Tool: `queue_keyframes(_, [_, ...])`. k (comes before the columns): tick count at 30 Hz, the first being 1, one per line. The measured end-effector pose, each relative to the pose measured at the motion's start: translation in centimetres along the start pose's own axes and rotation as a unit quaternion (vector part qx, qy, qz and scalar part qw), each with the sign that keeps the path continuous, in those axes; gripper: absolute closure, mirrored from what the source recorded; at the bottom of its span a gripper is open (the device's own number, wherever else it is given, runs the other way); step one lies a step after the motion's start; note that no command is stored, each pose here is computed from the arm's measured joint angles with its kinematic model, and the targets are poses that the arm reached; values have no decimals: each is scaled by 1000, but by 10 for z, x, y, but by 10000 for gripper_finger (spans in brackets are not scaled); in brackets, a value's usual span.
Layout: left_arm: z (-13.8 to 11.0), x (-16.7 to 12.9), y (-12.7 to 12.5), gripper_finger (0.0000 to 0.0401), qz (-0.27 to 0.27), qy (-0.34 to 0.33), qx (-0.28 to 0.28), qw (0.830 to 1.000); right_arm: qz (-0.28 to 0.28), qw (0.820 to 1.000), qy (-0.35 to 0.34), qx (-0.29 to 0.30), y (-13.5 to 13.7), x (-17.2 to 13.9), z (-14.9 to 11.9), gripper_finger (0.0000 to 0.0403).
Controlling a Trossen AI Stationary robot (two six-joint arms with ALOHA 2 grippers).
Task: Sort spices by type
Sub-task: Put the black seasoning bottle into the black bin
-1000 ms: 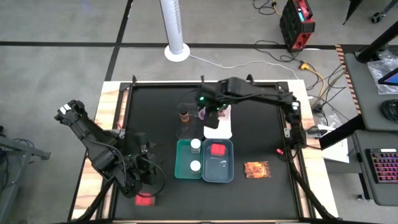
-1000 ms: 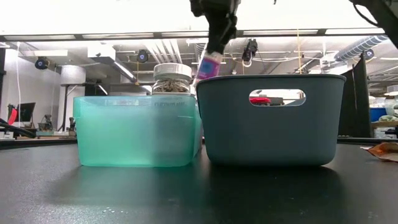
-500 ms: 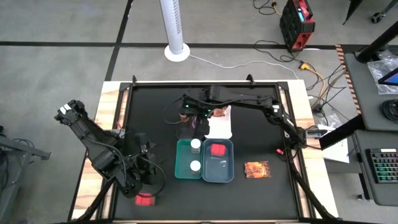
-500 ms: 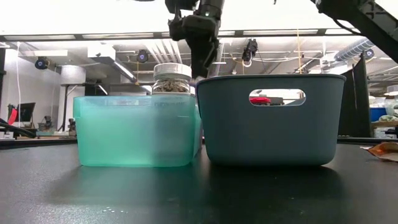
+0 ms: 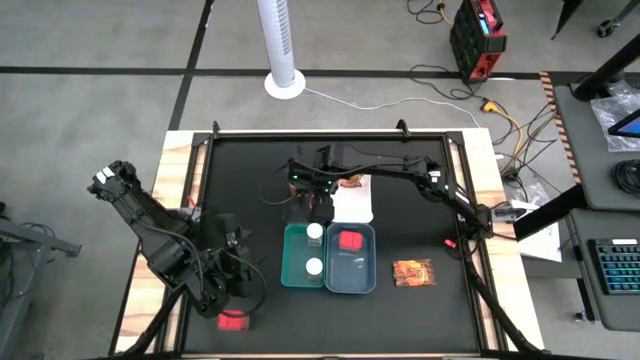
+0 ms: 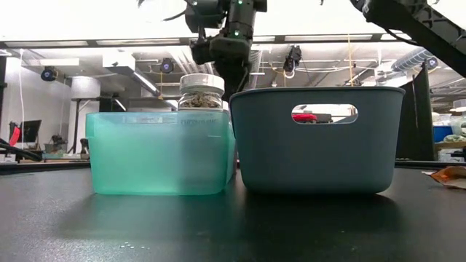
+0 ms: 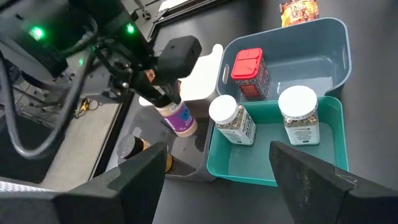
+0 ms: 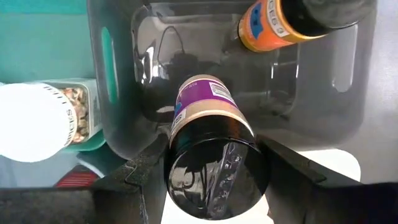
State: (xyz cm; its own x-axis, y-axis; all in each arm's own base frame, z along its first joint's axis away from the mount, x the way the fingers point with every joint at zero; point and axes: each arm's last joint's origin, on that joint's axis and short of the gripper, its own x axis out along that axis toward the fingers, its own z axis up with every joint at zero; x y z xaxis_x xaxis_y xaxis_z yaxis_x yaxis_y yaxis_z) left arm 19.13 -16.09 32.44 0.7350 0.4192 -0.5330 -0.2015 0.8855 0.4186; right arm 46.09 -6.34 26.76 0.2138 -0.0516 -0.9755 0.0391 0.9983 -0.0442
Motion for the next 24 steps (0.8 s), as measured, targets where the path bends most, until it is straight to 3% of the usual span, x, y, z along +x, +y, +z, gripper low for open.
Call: queue_keyframes(24, [0, 0, 0, 134, 0, 0, 3, 1000, 0, 1000, 6, -11, -1, 7, 1, 199])
